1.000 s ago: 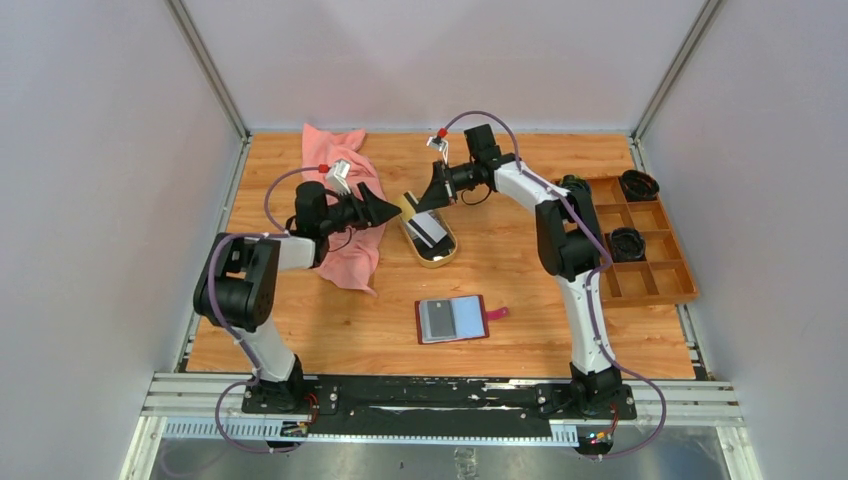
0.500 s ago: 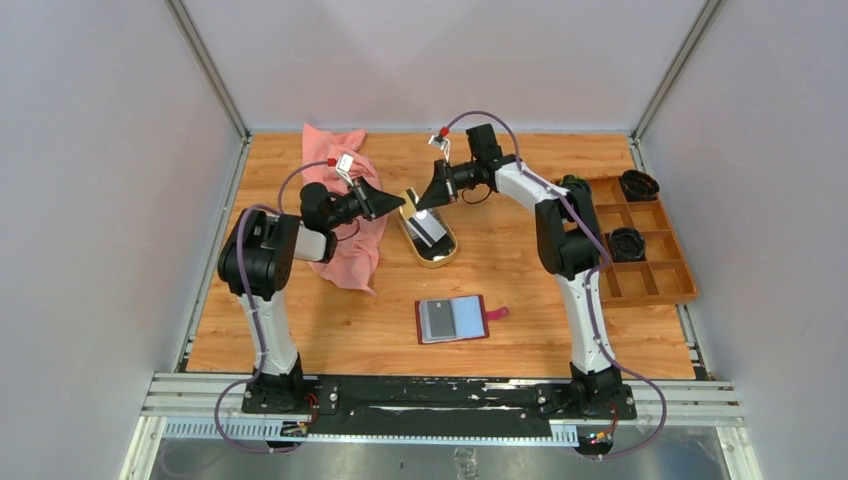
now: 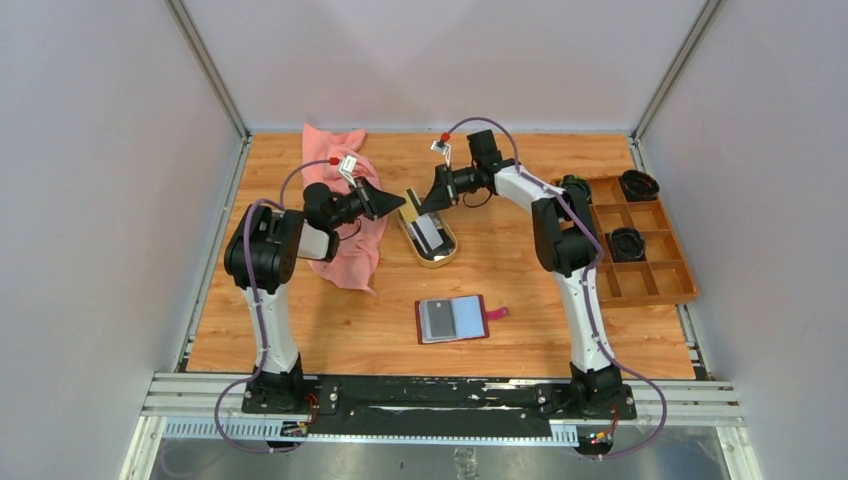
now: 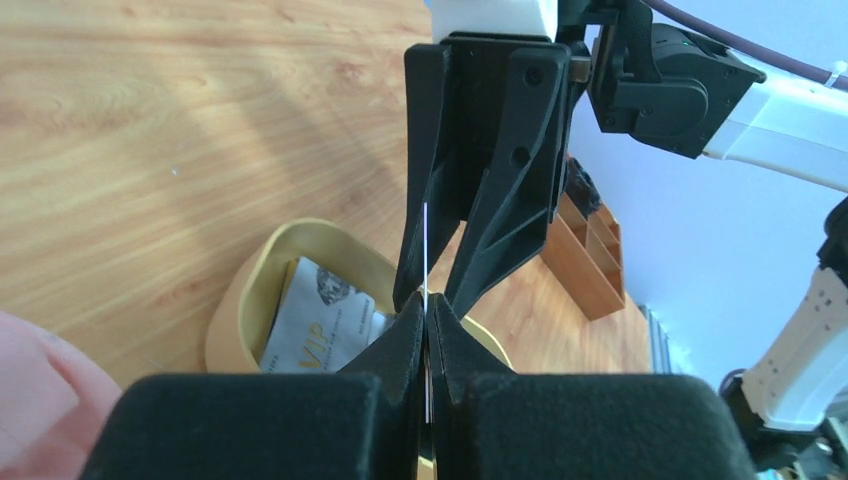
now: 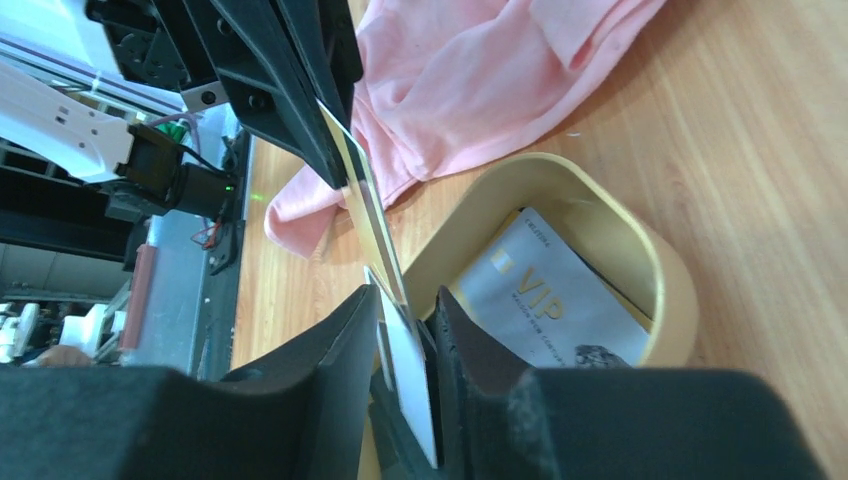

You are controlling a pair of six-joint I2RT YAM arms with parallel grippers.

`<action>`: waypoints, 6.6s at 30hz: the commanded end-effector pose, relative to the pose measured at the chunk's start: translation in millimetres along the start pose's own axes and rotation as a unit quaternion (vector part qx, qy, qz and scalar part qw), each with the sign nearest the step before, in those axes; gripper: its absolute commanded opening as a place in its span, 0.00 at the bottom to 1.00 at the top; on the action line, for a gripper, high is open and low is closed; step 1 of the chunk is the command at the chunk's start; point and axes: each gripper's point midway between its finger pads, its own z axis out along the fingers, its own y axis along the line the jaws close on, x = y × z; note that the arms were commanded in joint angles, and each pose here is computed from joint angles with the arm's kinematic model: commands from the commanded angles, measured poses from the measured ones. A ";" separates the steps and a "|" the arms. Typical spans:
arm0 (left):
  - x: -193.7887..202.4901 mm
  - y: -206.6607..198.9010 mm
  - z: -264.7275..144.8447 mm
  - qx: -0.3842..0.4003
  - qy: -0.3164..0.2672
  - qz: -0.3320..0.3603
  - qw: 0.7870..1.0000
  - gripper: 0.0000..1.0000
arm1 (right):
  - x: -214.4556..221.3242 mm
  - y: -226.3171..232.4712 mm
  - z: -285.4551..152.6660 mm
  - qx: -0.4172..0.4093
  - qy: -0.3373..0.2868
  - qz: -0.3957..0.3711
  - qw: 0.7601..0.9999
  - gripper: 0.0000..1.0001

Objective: Put the credit cards into the card holder
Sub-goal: Pick up the credit card from the storage box, then insert the credit card into the card holder.

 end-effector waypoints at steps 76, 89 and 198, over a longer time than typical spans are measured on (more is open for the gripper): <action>114.2 -233.7 -29.0 0.237 0.187 -0.141 0.943 0.00 | 81.4 229.8 -91.3 -0.033 -0.036 0.042 0.998 0.52; 120.3 -228.2 -26.7 0.234 0.199 -0.140 0.941 0.00 | 90.8 229.3 -78.7 -0.047 -0.011 0.050 0.998 0.29; 250.0 -85.5 -120.5 -0.250 0.178 -0.134 0.942 0.73 | 194.1 113.6 -83.1 0.190 -0.103 0.144 0.966 0.00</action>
